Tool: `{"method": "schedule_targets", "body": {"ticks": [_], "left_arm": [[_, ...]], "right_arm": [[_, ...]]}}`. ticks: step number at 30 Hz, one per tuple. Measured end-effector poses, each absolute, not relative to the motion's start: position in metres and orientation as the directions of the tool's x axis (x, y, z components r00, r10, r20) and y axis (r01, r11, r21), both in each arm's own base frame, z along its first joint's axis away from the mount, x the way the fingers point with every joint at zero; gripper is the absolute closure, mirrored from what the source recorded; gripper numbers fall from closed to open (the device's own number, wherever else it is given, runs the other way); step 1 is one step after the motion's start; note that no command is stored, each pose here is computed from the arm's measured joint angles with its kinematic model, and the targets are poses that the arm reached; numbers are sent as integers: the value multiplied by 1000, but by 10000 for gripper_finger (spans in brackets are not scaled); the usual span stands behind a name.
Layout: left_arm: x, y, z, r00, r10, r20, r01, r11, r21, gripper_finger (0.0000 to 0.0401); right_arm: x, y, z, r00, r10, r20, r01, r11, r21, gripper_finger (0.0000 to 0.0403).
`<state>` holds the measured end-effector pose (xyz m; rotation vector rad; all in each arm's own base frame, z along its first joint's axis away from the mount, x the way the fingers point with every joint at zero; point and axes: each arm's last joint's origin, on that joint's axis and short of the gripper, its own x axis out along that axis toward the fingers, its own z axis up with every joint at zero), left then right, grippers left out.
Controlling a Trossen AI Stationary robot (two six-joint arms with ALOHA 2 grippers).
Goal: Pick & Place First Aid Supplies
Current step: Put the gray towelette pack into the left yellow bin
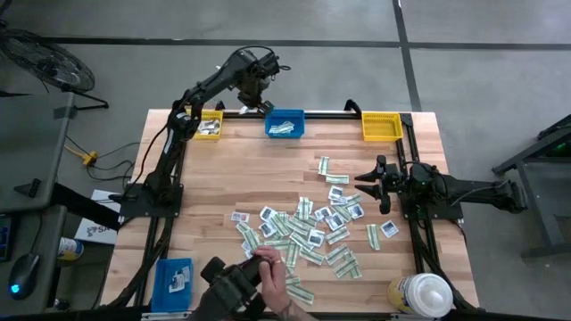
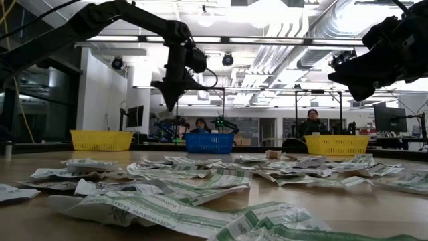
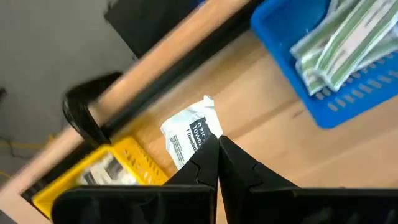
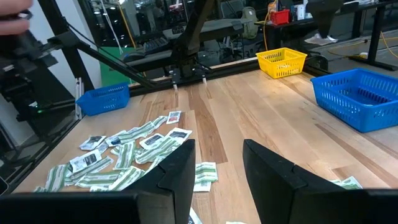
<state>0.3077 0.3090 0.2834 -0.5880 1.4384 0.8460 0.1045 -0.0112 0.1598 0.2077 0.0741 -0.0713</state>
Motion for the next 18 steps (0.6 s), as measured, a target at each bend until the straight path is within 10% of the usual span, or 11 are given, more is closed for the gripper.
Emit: {"method": "schedule_targets", "body": {"ticks": [18], "left_arm": [[222,287,243,-259,85,-962,-909,315,272,401]], "right_arm": [[104,-11,160,995,-64,-81,79,976,203,274]]}}
